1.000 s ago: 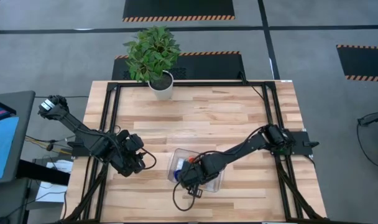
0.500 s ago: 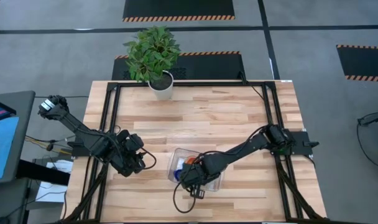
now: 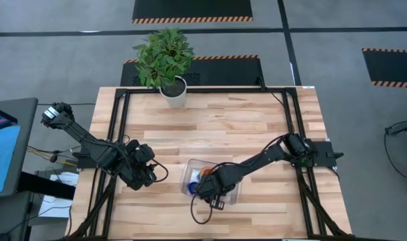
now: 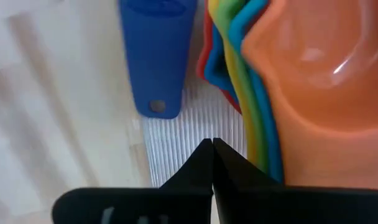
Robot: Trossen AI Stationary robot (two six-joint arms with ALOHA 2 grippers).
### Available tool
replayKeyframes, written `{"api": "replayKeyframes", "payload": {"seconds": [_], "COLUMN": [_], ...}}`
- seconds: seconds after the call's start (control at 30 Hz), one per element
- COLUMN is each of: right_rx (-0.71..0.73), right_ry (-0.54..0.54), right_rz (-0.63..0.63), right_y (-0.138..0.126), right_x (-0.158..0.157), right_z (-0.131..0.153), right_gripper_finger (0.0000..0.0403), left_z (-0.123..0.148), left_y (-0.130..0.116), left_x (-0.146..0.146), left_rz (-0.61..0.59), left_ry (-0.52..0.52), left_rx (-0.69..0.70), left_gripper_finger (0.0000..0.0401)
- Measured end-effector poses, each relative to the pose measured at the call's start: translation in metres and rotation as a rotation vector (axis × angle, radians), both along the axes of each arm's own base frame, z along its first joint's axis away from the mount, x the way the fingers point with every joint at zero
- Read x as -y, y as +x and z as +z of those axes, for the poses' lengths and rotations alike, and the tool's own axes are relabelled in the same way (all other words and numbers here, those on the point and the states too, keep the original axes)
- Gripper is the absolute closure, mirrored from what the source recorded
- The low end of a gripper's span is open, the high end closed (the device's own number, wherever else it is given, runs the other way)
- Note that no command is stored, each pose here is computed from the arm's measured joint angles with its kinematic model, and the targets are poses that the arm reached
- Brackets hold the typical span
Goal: Nest measuring cups in basket
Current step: Stack the dark blue measuring cup on top of the orange measuring cup
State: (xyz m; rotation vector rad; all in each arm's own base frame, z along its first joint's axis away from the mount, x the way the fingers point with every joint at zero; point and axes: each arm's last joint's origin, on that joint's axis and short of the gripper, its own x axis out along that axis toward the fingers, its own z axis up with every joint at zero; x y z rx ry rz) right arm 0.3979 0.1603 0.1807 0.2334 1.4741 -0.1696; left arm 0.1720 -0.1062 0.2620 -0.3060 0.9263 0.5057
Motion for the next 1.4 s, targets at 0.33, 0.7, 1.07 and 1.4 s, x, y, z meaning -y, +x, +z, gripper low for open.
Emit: {"api": "replayKeyframes", "payload": {"seconds": [0.33, 0.7, 1.07, 1.4], "right_rx": [0.055, 0.301, 0.598, 0.513], "right_ry": [-0.109, 0.017, -0.175, -0.139], "right_rz": [-0.076, 0.086, 0.698, 0.916], "right_y": [-0.005, -0.01, 0.018, 0.037], "right_x": [0.009, 0.006, 0.023, 0.042], "right_z": [0.016, 0.075, 0.092, 0.058], "right_gripper_finger": [0.0395, 0.0378, 0.0382, 0.0393], "left_z": [0.0, 0.0, 0.0, 0.0], "left_y": [0.0, 0.0, 0.0, 0.0], "left_x": [0.0, 0.0, 0.001, 0.001], "left_rz": [0.008, 0.029, 0.007, 0.024], "left_ry": [-0.005, -0.01, -0.036, -0.048], "left_rx": [0.004, 0.014, -0.014, -0.007], "left_gripper_finger": [0.0244, 0.0244, 0.0244, 0.0244]}}
